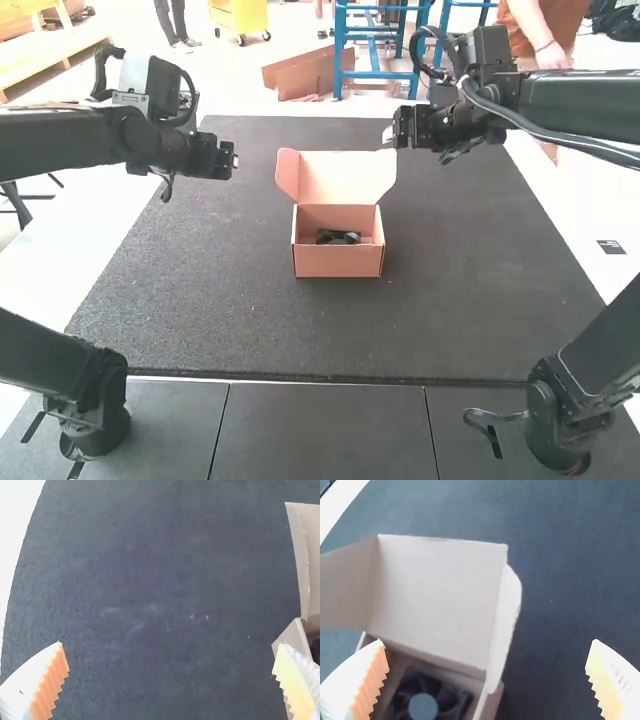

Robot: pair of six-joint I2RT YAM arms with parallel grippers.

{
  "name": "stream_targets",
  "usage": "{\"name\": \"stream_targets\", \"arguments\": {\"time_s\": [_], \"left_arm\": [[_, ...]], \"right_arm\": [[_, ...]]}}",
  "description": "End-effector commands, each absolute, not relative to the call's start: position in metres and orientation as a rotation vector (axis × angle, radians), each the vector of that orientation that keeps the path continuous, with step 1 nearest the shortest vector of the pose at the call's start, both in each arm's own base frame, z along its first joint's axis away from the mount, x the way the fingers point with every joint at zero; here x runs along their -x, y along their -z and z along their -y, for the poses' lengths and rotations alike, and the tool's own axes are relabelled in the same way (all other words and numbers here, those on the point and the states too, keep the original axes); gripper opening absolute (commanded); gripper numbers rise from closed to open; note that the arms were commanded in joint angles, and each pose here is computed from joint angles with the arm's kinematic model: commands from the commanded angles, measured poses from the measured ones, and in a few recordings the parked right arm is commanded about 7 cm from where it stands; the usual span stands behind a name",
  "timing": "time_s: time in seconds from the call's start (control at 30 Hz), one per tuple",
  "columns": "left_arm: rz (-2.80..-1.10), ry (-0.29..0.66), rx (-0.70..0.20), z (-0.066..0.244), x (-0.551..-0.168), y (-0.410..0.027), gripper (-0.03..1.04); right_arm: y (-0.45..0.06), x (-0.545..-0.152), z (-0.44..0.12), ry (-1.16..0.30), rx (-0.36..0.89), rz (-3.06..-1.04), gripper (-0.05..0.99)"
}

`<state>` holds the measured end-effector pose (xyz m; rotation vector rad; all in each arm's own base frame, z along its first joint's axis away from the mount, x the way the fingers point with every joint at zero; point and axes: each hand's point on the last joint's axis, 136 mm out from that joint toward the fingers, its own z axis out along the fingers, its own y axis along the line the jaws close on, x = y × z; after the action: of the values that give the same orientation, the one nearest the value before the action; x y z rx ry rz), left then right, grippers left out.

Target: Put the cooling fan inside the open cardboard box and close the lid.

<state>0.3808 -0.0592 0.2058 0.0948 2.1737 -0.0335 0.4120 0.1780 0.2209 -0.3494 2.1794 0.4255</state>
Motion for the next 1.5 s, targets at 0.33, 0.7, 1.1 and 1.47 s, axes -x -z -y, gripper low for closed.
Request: {"name": "stream_targets", "arguments": {"time_s": [0.33,0.7,1.1,1.47], "left_arm": [[-2.139,-0.002,-0.059,0.070,-0.457,-0.199,0.97],[-2.153,0.030,-0.107,0.101,-0.484,-0.187,0.97],[-2.143,0.187,-0.225,0.162,-0.479,-0.192,0.97],[-2.148,0.207,-0.239,0.170,-0.475,-0.191,0.97]], "right_arm": [[-0.203,-0.446,-0.174,-0.442,0.318,-2.219,0.90],[-0.192,-0.460,-0.182,-0.528,0.336,-2.306,0.90],[-0.176,-0.458,-0.197,-0.637,0.371,-2.410,0.89],[-0.178,-0.459,-0.206,-0.666,0.374,-2.399,0.38]]}}
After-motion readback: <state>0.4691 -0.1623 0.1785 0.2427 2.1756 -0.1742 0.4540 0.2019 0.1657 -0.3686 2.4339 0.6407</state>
